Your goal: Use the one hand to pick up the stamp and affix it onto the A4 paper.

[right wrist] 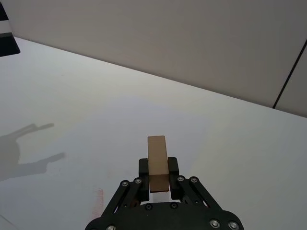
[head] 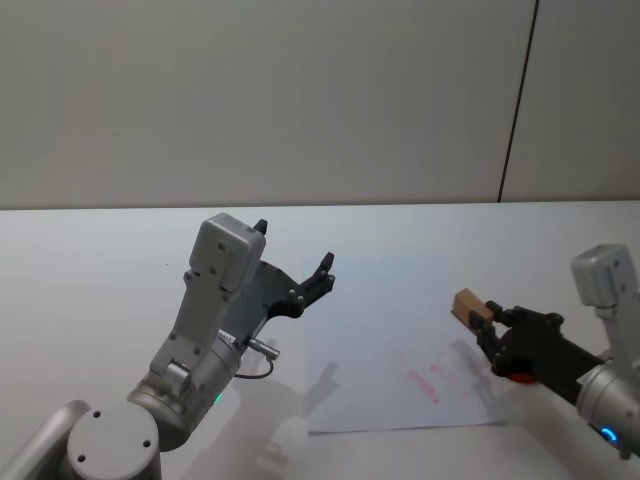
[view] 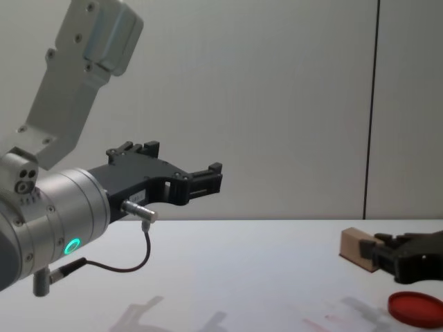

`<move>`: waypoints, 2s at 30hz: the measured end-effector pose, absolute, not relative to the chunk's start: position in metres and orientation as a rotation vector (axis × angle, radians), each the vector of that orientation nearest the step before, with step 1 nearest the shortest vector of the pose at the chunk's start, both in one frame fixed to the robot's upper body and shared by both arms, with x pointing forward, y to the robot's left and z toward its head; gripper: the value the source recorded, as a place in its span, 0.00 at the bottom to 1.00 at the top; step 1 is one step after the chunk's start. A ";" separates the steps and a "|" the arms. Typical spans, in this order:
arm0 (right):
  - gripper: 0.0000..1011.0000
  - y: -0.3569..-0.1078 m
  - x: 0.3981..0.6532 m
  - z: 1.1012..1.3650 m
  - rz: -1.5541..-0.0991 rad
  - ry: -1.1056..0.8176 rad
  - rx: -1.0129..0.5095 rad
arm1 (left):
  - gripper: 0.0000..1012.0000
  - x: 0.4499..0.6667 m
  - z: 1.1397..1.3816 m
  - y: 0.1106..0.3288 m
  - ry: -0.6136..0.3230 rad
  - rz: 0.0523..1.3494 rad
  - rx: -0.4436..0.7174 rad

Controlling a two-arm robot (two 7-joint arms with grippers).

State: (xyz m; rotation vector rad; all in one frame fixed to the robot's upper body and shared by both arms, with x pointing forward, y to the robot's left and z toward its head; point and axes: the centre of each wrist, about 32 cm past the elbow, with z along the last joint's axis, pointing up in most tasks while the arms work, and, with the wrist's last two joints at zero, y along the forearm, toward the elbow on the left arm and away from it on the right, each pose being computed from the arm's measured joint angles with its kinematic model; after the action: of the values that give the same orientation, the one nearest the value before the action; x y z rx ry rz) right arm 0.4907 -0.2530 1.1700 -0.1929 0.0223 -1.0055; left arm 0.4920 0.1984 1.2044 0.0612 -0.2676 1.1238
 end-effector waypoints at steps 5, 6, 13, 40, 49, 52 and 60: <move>0.21 -0.246 0.494 1.167 -0.992 0.041 -0.191 | 0.98 0.492 1.204 0.198 -0.268 1.124 0.061; 0.21 -0.243 0.495 1.166 -0.989 0.046 -0.191 | 0.98 0.492 1.204 0.198 -0.268 1.124 0.061; 0.21 -0.235 0.498 1.161 -0.981 0.074 -0.198 | 0.98 0.492 1.204 0.198 -0.268 1.124 0.061; 0.21 -0.216 0.508 1.142 -0.950 0.133 -0.256 | 0.98 0.492 1.204 0.198 -0.268 1.124 0.061; 0.21 -0.217 0.512 1.142 -0.943 0.136 -0.273 | 0.98 0.492 1.204 0.198 -0.268 1.124 0.061; 0.21 -0.217 0.512 1.143 -0.940 0.137 -0.278 | 0.98 0.492 1.204 0.198 -0.267 1.124 0.061; 0.21 -0.219 0.513 1.146 -0.941 0.137 -0.272 | 0.98 0.492 1.204 0.198 -0.268 1.124 0.061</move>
State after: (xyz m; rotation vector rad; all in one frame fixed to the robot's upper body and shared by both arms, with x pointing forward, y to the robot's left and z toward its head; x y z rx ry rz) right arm 0.5129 -0.2193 1.1459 -0.2720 0.1365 -0.9411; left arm 0.4920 0.1984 1.2044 0.0612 -0.2676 1.1237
